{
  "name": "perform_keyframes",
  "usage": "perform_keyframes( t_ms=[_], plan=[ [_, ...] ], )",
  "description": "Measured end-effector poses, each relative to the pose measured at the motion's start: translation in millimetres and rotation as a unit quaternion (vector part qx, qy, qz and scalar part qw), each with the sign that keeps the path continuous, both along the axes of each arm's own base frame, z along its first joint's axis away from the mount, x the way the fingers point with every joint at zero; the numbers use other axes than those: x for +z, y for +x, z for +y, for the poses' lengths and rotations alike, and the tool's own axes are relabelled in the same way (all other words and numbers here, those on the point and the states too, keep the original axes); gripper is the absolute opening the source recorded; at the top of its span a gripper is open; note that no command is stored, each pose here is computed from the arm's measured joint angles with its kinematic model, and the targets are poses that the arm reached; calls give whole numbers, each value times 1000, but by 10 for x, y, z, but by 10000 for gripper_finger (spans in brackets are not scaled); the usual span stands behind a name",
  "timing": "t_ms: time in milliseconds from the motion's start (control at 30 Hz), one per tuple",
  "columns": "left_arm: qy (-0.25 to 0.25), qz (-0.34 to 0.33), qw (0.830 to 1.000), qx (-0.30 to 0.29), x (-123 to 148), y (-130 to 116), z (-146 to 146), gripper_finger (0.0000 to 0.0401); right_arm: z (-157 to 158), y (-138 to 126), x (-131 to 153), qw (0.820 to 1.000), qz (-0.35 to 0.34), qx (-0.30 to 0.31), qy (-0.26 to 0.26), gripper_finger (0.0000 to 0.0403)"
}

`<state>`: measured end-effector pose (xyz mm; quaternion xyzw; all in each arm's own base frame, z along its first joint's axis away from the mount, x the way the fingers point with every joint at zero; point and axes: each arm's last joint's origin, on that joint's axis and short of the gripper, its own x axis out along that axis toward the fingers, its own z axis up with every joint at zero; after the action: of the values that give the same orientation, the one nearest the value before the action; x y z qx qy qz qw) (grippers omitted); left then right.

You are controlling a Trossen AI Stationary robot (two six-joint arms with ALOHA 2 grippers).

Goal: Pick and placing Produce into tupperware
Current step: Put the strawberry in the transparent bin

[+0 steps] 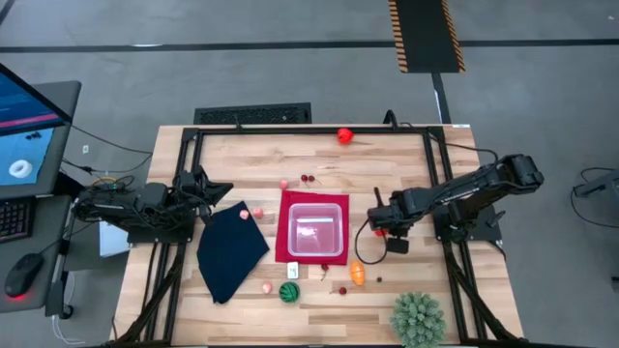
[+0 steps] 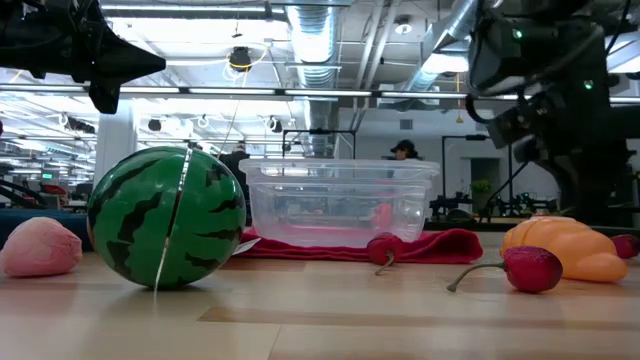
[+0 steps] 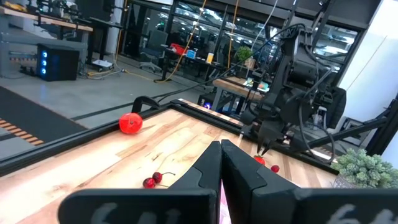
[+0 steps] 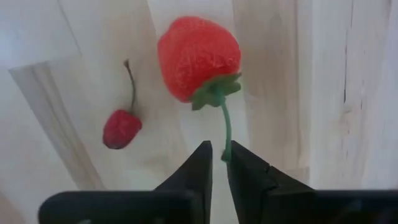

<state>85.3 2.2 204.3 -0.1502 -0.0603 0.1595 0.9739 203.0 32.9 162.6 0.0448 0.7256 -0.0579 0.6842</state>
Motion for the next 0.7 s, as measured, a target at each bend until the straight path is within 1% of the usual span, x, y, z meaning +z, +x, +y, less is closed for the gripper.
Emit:
perform_keyframes(
  t_ms=[133, 333, 433, 533, 600, 633, 700],
  plan=[
    [0, 0, 1000, 0, 0, 0, 0, 0, 7, -12, -15, 1000, 0, 4, -10, 57],
    [0, 0, 1000, 0, 0, 0, 0, 0, 24, -8, -15, 1000, -3, 16, -9, 17],
    [0, 0, 1000, 0, 0, 0, 0, 0, 24, -7, -15, 1000, -4, 16, -10, 19],
    [0, 0, 1000, 0, 0, 0, 0, 0, 24, -7, -15, 1000, -4, 16, -10, 41],
    [0, 0, 1000, 0, 0, 0, 0, 0, 24, -8, -15, 1000, -3, 16, -10, 48],
    [0, 0, 1000, 0, 0, 0, 0, 0, 24, -8, -15, 1000, -3, 16, -9, 46],
    [2, 0, 1000, 0, 0, 0, 0, 0, 25, -8, -15, 1000, -3, 16, -9, 29]
  ],
)
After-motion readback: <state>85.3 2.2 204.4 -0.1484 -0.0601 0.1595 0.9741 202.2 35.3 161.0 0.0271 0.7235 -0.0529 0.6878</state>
